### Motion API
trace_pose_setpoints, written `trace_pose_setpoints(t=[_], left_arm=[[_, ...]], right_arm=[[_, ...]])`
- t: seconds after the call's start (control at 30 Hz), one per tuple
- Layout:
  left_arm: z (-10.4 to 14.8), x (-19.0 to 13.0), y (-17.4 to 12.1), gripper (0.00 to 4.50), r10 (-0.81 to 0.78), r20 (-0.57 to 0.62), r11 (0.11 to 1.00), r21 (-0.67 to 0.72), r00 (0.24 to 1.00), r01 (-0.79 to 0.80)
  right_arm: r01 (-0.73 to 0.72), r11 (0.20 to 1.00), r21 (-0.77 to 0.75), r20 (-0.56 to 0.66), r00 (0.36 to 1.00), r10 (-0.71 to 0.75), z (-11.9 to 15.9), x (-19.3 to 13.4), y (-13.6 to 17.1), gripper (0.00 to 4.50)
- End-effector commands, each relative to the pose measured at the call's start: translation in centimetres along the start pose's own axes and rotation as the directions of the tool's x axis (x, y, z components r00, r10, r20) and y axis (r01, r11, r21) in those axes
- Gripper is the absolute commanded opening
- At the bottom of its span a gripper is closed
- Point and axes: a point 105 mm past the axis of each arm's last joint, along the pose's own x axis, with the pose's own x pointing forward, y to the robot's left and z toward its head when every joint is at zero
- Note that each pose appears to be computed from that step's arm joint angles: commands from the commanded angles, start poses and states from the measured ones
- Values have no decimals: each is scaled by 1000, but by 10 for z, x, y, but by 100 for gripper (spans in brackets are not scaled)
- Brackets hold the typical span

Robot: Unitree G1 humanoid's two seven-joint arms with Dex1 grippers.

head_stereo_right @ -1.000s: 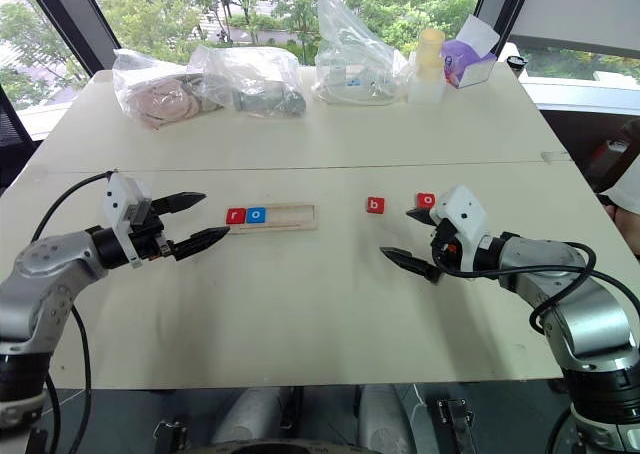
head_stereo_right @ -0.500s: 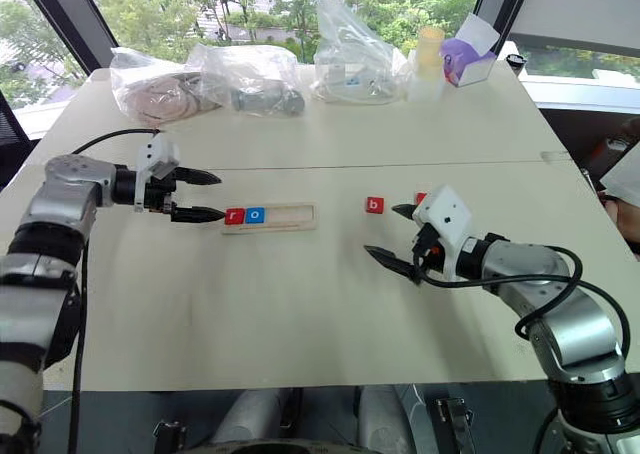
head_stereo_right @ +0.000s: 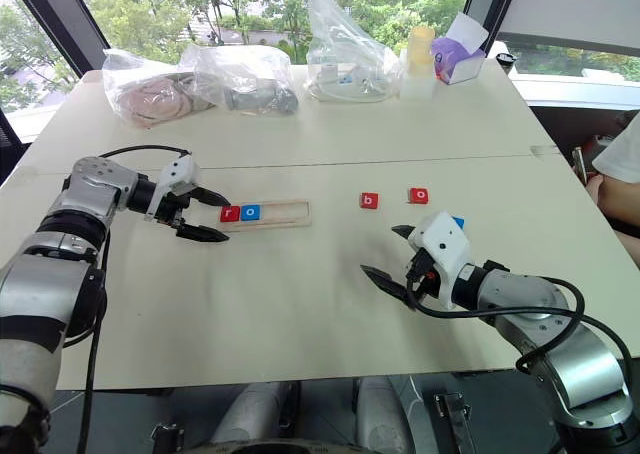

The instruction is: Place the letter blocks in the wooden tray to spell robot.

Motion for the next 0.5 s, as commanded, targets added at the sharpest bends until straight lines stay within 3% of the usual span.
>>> trace_pose_setpoints(t=[0.03,0.5], left_arm=[[13,-8,9,450,57,14,996,62,998,-58],[6,-8,14,450,116,-15,990,81,993,-115]], right_arm=[[9,1000,-27,34,999,-8,12,-6,2,447],[4,1000,-17,21,1000,-4,12,-7,4,447]])
